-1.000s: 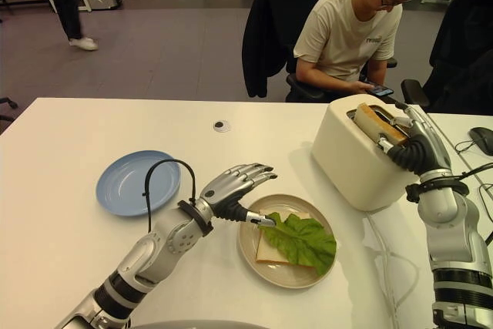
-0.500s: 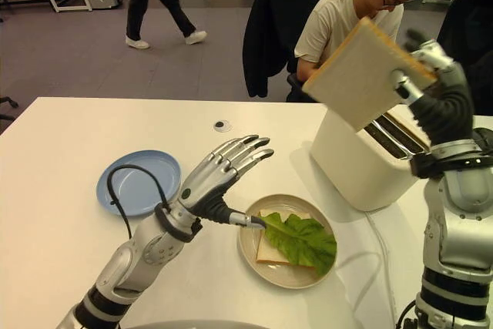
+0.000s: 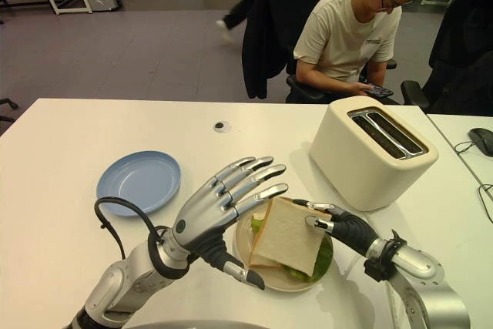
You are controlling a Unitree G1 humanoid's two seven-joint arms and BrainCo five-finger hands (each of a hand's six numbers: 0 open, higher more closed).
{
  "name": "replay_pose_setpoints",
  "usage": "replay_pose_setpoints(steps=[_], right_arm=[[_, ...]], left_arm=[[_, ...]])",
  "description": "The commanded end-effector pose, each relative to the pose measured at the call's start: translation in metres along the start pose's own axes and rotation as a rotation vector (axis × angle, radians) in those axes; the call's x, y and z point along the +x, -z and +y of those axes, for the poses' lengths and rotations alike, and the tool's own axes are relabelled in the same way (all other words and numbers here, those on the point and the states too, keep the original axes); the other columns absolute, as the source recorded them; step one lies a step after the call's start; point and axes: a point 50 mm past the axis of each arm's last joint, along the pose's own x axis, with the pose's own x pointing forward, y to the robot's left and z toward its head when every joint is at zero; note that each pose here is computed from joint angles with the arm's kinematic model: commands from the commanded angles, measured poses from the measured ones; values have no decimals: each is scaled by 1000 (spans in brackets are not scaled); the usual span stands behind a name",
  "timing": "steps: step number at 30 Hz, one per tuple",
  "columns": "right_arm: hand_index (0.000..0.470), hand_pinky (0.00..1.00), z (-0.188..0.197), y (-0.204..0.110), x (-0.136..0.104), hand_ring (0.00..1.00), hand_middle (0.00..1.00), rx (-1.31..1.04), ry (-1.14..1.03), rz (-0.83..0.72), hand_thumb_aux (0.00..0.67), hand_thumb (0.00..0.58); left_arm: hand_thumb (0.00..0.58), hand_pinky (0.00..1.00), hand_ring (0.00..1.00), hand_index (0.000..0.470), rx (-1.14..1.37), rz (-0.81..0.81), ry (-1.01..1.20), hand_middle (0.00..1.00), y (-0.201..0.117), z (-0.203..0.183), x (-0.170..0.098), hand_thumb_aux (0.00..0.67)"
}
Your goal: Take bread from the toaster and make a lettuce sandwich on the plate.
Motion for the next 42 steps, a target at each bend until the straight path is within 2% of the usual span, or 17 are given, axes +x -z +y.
replay_pose_setpoints(steps=[1, 4, 5, 6, 7, 13, 21, 25, 32, 34, 37, 38, 39, 40, 41, 42], right_arm=[[470, 0, 4, 14, 7, 0, 0, -74, 27, 78, 670, 580], [470, 0, 4, -1, 13, 0, 0, -128, 58, 24, 670, 580], [382, 0, 6, -5, 14, 0, 0, -137, 55, 12, 544, 559], [133, 0, 8, -8, 15, 0, 0, -145, 49, 4, 189, 281], [0, 0, 12, -11, 15, 0, 0, -147, 37, -6, 0, 0], [0, 0, 20, -30, 13, 0, 0, -175, 6, -61, 0, 0], [0, 0, -12, -60, 11, 0, 0, -344, 352, -173, 0, 0], [0, 0, -8, -80, 10, 0, 0, -402, 400, -288, 0, 0], [0, 0, -11, -95, 3, 0, 0, -426, 445, -371, 0, 0], [0, 0, -15, -99, -3, 0, 0, -408, 455, -411, 0, 0], [0, 0, -20, -98, -10, 0, 0, -309, 410, -477, 0, 0], [96, 0, -20, -97, -12, 0, 0, -257, 380, -497, 137, 212], [275, 0, -21, -93, -15, 0, 0, -209, 342, -512, 391, 480], [391, 0, -21, -90, -18, 0, 0, -162, 297, -522, 557, 564], [470, 67, -22, -86, -22, 67, 67, -122, 254, -528, 670, 580], [470, 451, -24, -82, -28, 451, 451, -100, 210, -519, 670, 580]], left_arm=[[0, 0, 0, 0, -89, 18, 228, 0, 1, -46, -8, 0], [0, 0, 0, 0, -190, 10, 500, 0, -7, -93, -27, 0], [0, 0, 0, 0, -212, 2, 556, 0, -10, -101, -32, 0], [0, 0, 0, 0, -230, -5, 597, 0, -13, -104, -36, 0], [0, 0, 0, 0, -240, -8, 625, 0, -14, -106, -39, 0], [0, 0, 0, 0, -243, 20, 686, 0, -8, -109, -48, 0], [0, 0, 0, 0, -231, 3, 673, 0, -8, -104, -44, 0], [0, 0, 0, 0, -211, -7, 642, 0, -6, -94, -38, 0], [0, 0, 0, 0, -190, -9, 621, 0, -5, -87, -32, 0], [0, 0, 0, 0, -197, -8, 566, 0, -5, -77, -25, 0], [0, 0, 0, 0, -327, 32, 352, 0, -3, -39, -3, 0], [0, 0, 0, 0, -399, 44, 287, 0, -2, -26, 3, 0], [0, 0, 0, 0, -524, 54, 235, 0, -4, -14, 7, 0], [0, 0, 0, 0, -664, 53, 219, 0, -7, -5, 8, 0], [0, 0, 0, 0, -813, 48, 217, 0, -9, 2, 7, 0], [0, 137, 137, 0, -948, 49, 241, 137, -10, 6, 3, 0]])
